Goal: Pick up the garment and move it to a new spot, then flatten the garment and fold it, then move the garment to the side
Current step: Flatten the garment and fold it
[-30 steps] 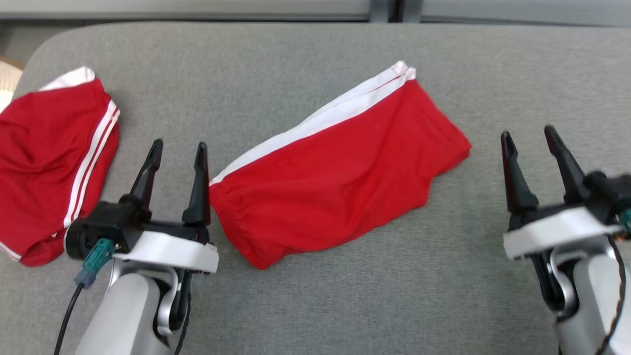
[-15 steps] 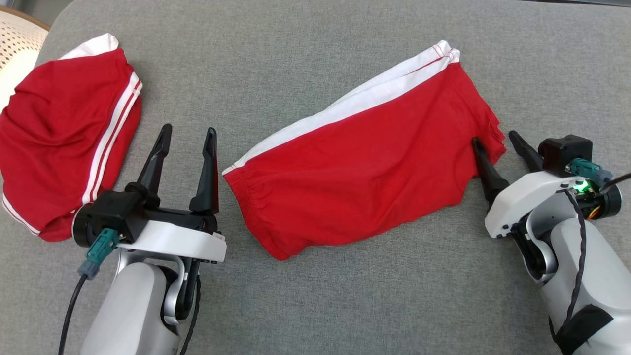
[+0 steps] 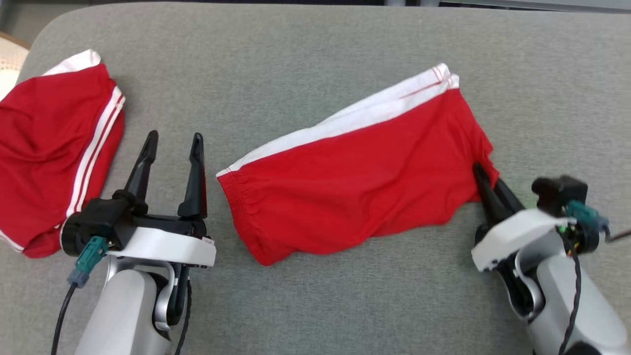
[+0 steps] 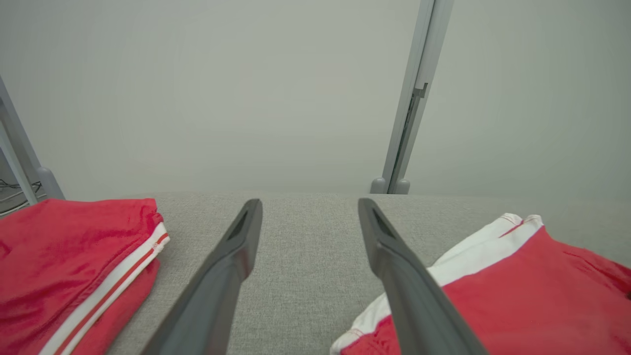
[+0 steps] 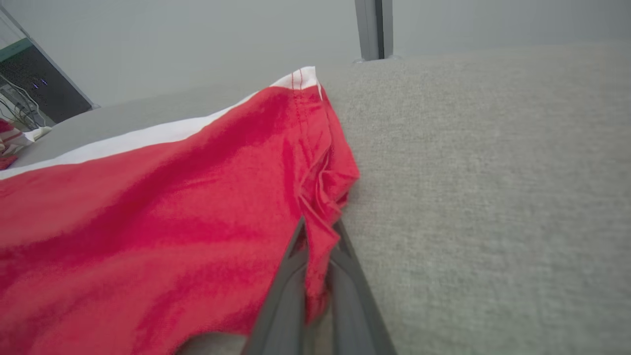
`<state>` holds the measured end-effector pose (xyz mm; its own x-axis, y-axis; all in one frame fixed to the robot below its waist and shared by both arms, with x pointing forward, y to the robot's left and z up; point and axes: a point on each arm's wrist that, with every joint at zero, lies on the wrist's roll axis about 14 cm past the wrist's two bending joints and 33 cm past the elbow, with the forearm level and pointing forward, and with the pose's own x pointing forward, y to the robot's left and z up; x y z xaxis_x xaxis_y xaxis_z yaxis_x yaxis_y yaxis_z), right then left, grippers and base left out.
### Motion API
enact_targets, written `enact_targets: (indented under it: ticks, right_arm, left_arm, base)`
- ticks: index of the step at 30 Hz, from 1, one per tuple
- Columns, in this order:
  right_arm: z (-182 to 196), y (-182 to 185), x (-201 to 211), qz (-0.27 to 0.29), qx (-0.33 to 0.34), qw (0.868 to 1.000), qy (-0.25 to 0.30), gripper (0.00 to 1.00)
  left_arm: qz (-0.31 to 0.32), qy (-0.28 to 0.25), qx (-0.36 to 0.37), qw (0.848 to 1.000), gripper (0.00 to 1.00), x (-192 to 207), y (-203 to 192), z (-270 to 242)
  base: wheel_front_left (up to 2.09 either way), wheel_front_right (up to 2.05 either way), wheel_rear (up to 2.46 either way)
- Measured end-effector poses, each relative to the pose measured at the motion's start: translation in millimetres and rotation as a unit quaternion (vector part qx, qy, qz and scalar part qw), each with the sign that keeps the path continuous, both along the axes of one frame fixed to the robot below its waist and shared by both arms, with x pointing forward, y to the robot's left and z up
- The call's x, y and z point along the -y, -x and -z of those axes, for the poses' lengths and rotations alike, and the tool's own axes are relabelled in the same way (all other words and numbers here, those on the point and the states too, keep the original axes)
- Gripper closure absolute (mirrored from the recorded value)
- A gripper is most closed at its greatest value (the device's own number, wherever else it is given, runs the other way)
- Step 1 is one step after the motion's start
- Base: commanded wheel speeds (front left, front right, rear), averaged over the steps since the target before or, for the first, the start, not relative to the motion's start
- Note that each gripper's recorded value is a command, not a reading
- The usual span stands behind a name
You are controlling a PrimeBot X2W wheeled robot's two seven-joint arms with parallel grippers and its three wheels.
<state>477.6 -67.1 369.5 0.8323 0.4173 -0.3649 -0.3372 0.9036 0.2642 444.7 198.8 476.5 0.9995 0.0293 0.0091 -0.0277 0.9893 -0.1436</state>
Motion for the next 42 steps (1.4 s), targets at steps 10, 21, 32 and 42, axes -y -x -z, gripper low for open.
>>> enact_targets:
  ticks: [10, 21, 32, 42]
  right_arm:
    - [3.3, 55.7, 42.6, 0.105, -0.010, 0.994, -0.042, 1.00]
    - [8.1, 95.2, 65.2, 0.157, -0.025, 0.986, -0.047, 1.00]
    - [2.4, 99.2, 66.6, 0.158, -0.022, 0.986, -0.048, 1.00]
    - [-93.7, 48.2, -10.9, 0.020, 0.116, 0.991, -0.058, 1.00]
  left_arm:
    - [0.024, -0.007, 0.007, 1.000, 0.00, 12.0, 3.3, -7.0]
    - [0.036, -0.005, 0.014, 0.999, 0.00, 19.8, 3.0, -17.7]
    - [0.040, -0.007, 0.009, 0.999, 0.00, 22.8, 7.0, -18.8]
    - [0.042, -0.004, 0.009, 0.999, 0.00, 24.3, 11.8, -21.6]
  base:
    - [0.00, 0.00, 0.00]
    - [0.00, 0.00, 0.00]
    - [0.00, 0.00, 0.00]
    - [0.00, 0.00, 0.00]
